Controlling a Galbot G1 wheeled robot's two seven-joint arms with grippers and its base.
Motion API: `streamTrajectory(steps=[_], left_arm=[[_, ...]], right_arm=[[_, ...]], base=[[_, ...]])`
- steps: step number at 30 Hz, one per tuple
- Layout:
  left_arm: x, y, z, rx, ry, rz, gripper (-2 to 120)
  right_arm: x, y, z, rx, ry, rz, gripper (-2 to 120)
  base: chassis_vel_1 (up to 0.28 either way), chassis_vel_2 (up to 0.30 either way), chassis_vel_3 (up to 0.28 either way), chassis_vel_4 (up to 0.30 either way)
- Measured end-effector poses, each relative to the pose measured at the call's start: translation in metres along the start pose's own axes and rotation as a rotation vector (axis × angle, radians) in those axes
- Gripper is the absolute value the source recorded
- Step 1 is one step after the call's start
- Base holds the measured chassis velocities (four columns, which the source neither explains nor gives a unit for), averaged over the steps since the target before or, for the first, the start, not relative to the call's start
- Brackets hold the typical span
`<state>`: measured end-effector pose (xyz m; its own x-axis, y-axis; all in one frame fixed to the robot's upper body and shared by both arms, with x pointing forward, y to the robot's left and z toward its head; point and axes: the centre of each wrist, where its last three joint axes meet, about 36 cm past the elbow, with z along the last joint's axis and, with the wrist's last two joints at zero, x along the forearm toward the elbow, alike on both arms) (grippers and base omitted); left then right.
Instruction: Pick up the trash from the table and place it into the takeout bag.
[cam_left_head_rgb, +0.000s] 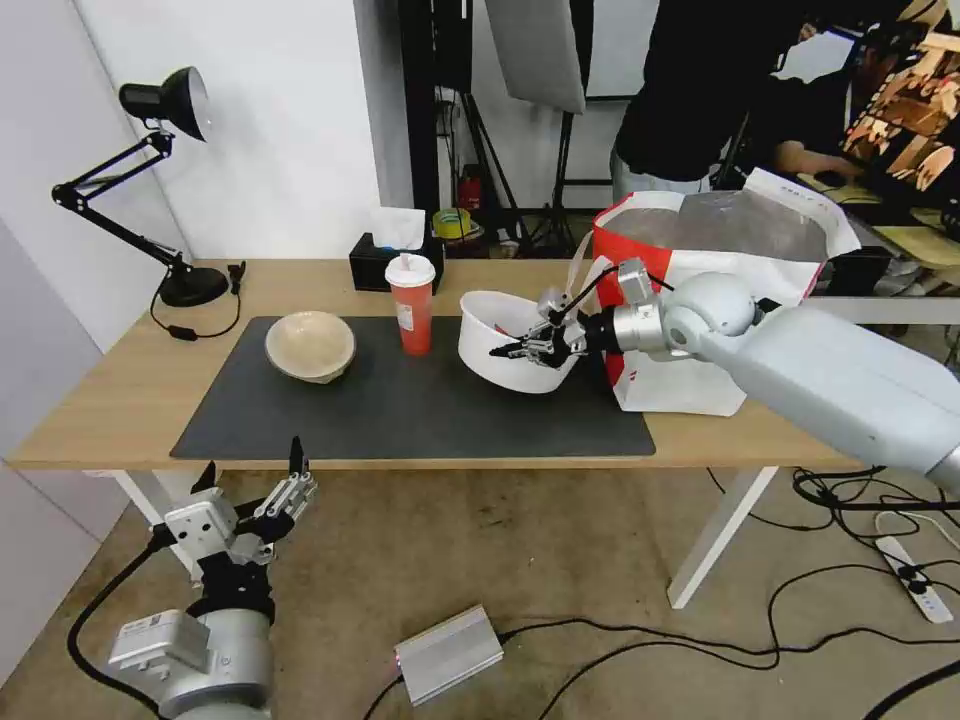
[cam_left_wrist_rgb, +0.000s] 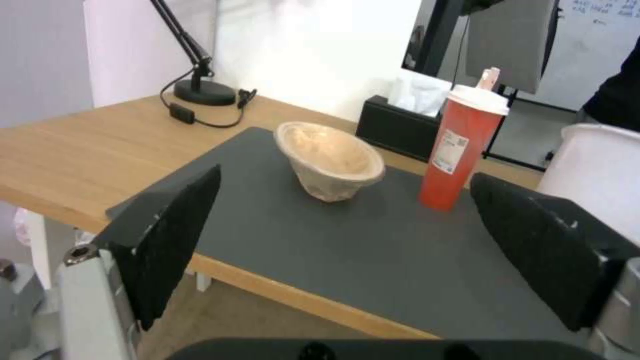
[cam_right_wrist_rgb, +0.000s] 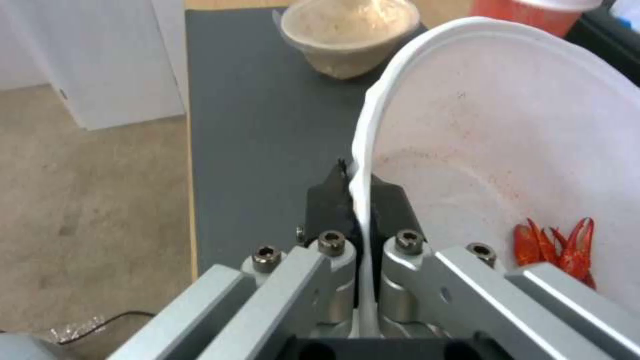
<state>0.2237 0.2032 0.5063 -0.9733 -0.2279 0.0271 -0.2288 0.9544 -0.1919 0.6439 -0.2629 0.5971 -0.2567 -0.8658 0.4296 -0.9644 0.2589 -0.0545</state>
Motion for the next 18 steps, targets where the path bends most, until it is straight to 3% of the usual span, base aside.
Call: streamTrajectory(steps=[18], left_arm=[[-0.001, -0.001, -0.001, 0.001, -0.007, 0.003, 100]], right_arm=[[0.019, -0.007, -0.033, 0.054, -0.042, -0.012, 0]], base=[[0.0, 0.0, 0.0, 0.0]])
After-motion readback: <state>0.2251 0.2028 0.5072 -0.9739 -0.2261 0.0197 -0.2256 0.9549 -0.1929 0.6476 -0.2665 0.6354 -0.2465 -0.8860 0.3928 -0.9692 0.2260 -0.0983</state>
